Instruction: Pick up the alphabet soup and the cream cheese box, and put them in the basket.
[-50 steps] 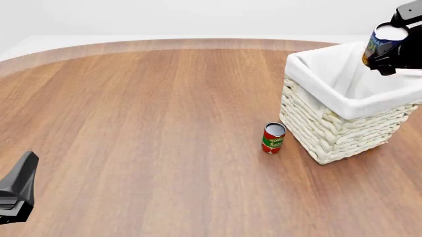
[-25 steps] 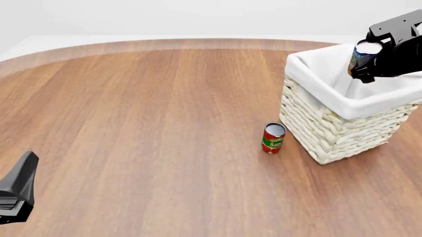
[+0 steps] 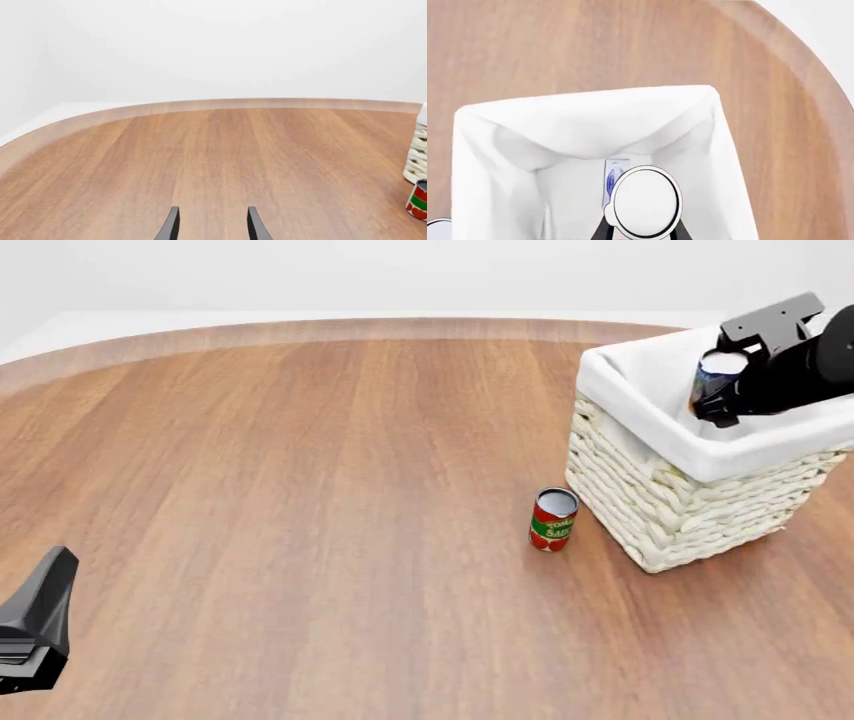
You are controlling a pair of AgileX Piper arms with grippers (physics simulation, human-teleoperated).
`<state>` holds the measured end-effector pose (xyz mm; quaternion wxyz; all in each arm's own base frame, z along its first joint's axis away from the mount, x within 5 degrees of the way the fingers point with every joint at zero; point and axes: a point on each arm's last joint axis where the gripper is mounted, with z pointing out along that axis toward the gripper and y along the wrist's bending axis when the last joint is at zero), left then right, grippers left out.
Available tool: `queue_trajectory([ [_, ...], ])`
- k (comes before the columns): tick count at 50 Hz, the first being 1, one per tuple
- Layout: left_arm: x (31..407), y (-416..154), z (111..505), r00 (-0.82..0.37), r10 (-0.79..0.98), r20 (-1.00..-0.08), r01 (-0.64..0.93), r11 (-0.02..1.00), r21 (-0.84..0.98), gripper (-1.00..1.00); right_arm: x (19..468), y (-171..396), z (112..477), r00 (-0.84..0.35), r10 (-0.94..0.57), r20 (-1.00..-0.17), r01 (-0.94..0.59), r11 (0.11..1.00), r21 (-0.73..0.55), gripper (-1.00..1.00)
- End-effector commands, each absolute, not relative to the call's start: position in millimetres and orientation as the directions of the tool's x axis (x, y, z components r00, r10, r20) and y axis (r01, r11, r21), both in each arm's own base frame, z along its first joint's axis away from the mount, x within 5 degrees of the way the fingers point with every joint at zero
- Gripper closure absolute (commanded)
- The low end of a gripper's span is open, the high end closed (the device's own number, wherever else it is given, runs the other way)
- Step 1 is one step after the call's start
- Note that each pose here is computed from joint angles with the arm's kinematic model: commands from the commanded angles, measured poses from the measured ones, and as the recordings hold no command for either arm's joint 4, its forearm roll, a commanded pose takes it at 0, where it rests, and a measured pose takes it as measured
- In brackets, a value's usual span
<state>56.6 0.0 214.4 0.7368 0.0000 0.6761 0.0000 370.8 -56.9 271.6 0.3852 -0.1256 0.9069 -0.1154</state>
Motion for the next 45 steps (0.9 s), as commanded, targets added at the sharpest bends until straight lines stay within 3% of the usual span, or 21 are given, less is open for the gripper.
queue_trajectory([
  [1,56.6,0.0,214.4,0.086,0.0,-0.996,0.0,1.0,0.0,-1.0,374.3,-57.5,265.1,-0.682,-0.304,-0.665,-0.135,0.946,-0.293,1.0],
  [37,56.6,0.0,214.4,0.086,0.0,-0.996,0.0,1.0,0.0,-1.0,366.1,-51.8,267.0,-0.686,-0.294,-0.665,-0.136,0.95,-0.279,1.0],
  [38,56.6,0.0,214.4,0.086,0.0,-0.996,0.0,1.0,0.0,-1.0,366.6,-52.3,268.3,-0.685,-0.291,-0.668,-0.133,0.951,-0.279,-1.0],
  [45,56.6,0.0,214.4,0.086,0.0,-0.996,0.0,1.0,0.0,-1.0,364.8,-50.5,270.8,-0.681,-0.29,-0.673,-0.132,0.952,-0.277,-1.0],
])
